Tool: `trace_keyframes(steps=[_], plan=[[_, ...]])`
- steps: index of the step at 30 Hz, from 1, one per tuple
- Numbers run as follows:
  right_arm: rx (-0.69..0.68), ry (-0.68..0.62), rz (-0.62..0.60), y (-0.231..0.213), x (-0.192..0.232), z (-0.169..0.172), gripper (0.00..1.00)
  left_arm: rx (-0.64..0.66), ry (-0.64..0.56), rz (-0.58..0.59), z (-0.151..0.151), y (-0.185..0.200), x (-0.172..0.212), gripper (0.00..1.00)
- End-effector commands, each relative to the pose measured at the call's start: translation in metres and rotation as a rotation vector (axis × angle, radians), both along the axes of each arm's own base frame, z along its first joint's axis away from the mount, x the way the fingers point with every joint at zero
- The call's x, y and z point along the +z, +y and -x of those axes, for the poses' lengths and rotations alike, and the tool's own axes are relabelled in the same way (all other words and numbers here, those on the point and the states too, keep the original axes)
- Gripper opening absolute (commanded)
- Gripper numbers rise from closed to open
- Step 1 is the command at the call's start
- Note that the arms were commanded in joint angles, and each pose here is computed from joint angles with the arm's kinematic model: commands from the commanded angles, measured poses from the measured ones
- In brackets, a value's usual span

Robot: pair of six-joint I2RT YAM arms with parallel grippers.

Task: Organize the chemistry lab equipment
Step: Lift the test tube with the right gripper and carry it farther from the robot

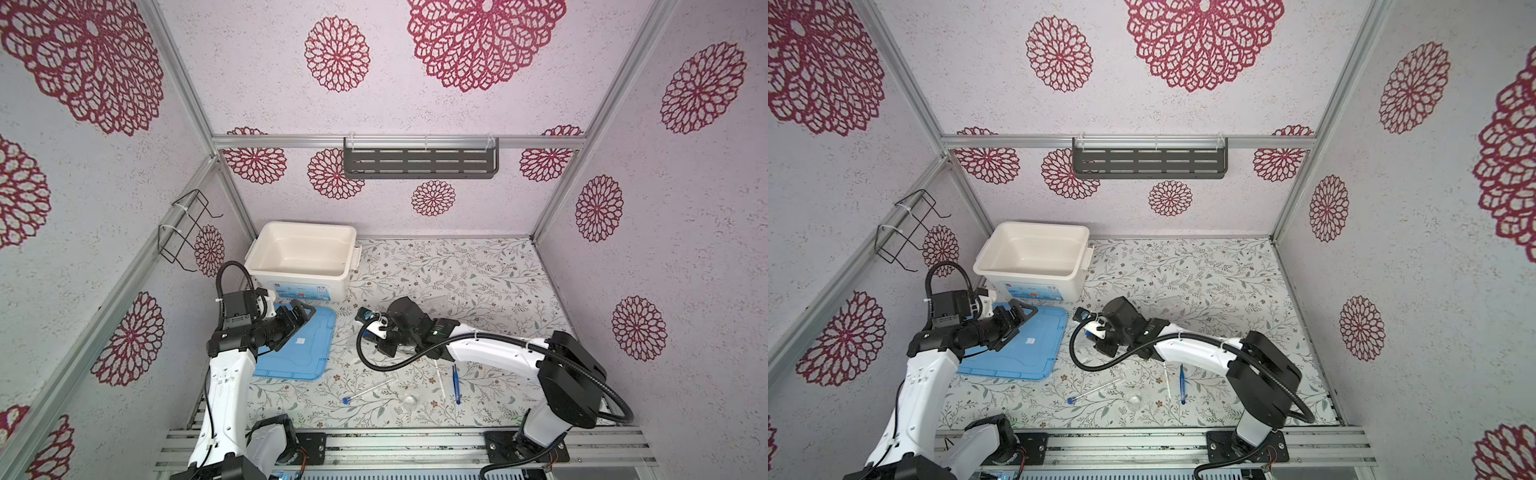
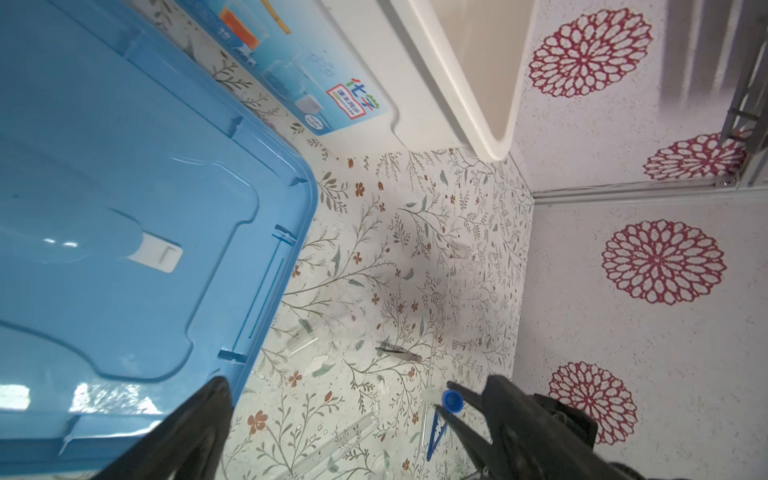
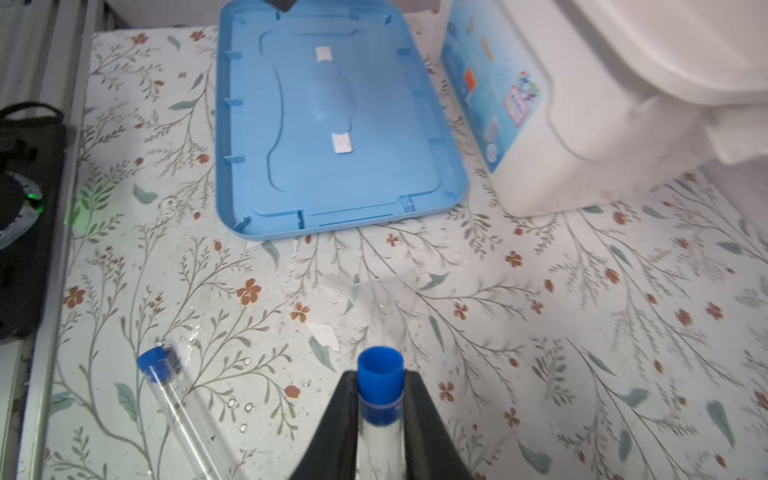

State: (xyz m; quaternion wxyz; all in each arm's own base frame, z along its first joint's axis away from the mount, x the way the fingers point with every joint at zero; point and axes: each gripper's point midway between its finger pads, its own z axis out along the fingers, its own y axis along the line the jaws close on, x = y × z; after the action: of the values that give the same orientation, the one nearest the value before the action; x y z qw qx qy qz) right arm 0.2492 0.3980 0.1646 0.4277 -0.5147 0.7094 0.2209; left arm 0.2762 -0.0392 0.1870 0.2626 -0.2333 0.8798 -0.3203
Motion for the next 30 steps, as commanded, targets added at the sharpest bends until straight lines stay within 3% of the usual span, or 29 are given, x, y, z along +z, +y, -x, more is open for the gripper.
trace_keyframes(steps=[1,10,16,24,30], plan=[[-0.182,-0.132,-0.234,-0.029,0.067,-0.035,0.22,-0.017,-0.040,-0.020,0.000,-0.005,0.012,0.97],[-0.621,-0.351,-0.397,-0.160,0.109,-0.102,0.22,0.096,0.011,-0.118,0.010,0.015,-0.003,0.97],[-0.833,-0.440,-0.565,-0.214,0.121,-0.122,0.22,0.206,0.088,-0.196,0.017,0.036,-0.015,0.97],[-0.883,-0.503,-0.651,-0.227,0.109,-0.138,0.22,0.267,0.108,-0.209,0.021,0.044,-0.019,0.97],[-0.927,-0.521,-0.683,-0.237,0.102,-0.149,0.22,0.244,0.122,-0.123,0.022,0.030,-0.029,0.97]])
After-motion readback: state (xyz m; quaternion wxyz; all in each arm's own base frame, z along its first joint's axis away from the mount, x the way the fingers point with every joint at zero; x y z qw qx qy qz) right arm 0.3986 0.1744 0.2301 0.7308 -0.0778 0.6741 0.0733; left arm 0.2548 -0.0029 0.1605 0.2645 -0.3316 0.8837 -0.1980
